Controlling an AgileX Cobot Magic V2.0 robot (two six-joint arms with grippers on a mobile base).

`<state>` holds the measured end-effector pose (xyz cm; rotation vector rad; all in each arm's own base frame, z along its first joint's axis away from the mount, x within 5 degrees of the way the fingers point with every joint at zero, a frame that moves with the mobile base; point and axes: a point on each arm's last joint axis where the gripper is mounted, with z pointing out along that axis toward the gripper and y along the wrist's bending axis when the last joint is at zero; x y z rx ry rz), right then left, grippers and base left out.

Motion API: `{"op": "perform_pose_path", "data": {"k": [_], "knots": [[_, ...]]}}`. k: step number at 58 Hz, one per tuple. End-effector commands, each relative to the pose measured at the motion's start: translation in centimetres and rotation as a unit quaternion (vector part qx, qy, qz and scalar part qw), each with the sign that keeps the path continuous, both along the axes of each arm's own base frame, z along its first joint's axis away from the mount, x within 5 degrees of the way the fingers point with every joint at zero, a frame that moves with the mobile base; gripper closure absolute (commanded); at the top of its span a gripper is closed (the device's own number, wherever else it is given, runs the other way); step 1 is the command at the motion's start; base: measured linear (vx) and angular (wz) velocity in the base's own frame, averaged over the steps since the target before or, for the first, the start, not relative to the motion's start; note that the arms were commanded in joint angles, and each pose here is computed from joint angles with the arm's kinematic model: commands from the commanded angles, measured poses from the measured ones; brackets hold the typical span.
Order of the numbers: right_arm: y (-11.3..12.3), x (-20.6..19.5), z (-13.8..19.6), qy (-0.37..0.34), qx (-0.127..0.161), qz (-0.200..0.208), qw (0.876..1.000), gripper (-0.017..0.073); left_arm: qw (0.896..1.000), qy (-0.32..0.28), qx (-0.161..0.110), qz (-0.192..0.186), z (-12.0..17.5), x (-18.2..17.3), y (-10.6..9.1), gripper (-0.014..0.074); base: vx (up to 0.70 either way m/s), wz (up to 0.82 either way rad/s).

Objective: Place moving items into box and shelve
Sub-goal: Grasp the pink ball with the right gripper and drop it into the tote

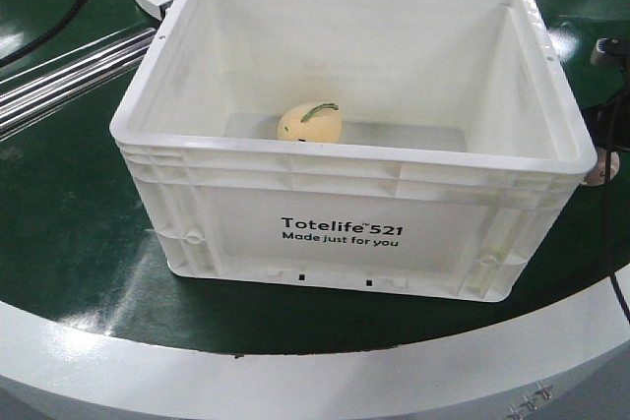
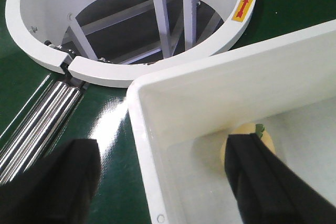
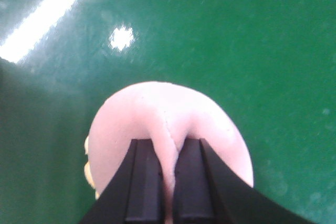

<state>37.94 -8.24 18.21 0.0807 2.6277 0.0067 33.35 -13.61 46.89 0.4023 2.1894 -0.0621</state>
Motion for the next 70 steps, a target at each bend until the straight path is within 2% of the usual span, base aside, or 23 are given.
{"op": "perform_pose_path", "data": {"k": [1,10,19,28,34,43,47,50,54,59,64,70], "knots": [[0.1,-0.6,2.4,-0.003,-0.004,0.011,1.0,0.0569,0.996,-0.075,-0.039,-0.005,3.0,-1.1,0.3,0.0004,0.0,0.0],[0.5,-2.0,6.5,-0.042,-0.012,0.013,0.999,0.0567,0.993,-0.095,-0.068,-0.017,3.4,-1.0,-0.2,0.0004,0.0,0.0],[1.3,-4.6,12.5,-0.102,-0.027,0.019,0.994,0.0566,0.992,-0.102,-0.071,-0.018,3.5,-0.9,-0.2,0.0004,0.0,0.0],[2.2,-7.6,19.8,-0.172,-0.037,0.029,0.984,0.0564,0.992,-0.105,-0.072,-0.019,3.6,-0.9,-0.2,0.0004,0.0,0.0],[3.3,-9.5,24.0,-0.222,-0.006,0.035,0.974,0.0564,0.992,-0.106,-0.067,-0.017,3.6,-0.8,-0.2,0.0004,0.0,0.0],[5.3,-11.7,28.5,-0.279,0.066,0.061,0.956,0.0564,0.993,-0.099,-0.066,-0.016,3.4,-0.9,-0.1,0.0004,0.0,0.0],[6.7,-12.0,29.4,-0.285,0.099,0.088,0.949,0.0564,0.993,-0.096,-0.065,-0.016,3.4,-0.9,-0.1,0.0004,0.0,0.0],[8.0,-11.9,29.6,-0.286,0.109,0.122,0.944,0.0564,0.993,-0.095,-0.065,-0.016,3.4,-0.9,-0.1,0.0004,0.0,0.0],[10.3,-11.8,29.4,-0.283,0.109,0.18,0.936,0.0562,0.993,-0.095,-0.065,-0.016,3.4,-0.9,-0.1,0.0004,0.0,0.0],[13.2,-11.2,28.8,-0.273,0.118,0.232,0.926,0.0556,0.993,-0.095,-0.066,-0.015,3.4,-0.9,-0.1,0.0004,0.0,0.0],[15.9,-10.4,28.1,-0.267,0.122,0.269,0.917,0.0526,0.993,-0.089,-0.077,-0.008,3.3,-0.9,-0.1,0.0004,0.0,0.0],[18.4,-9.3,26.9,-0.261,0.102,0.3,0.912,0.0437,0.993,-0.076,-0.09,-0.004,3.3,-1.2,-0.2,0.0004,0.0,0.0]]}}
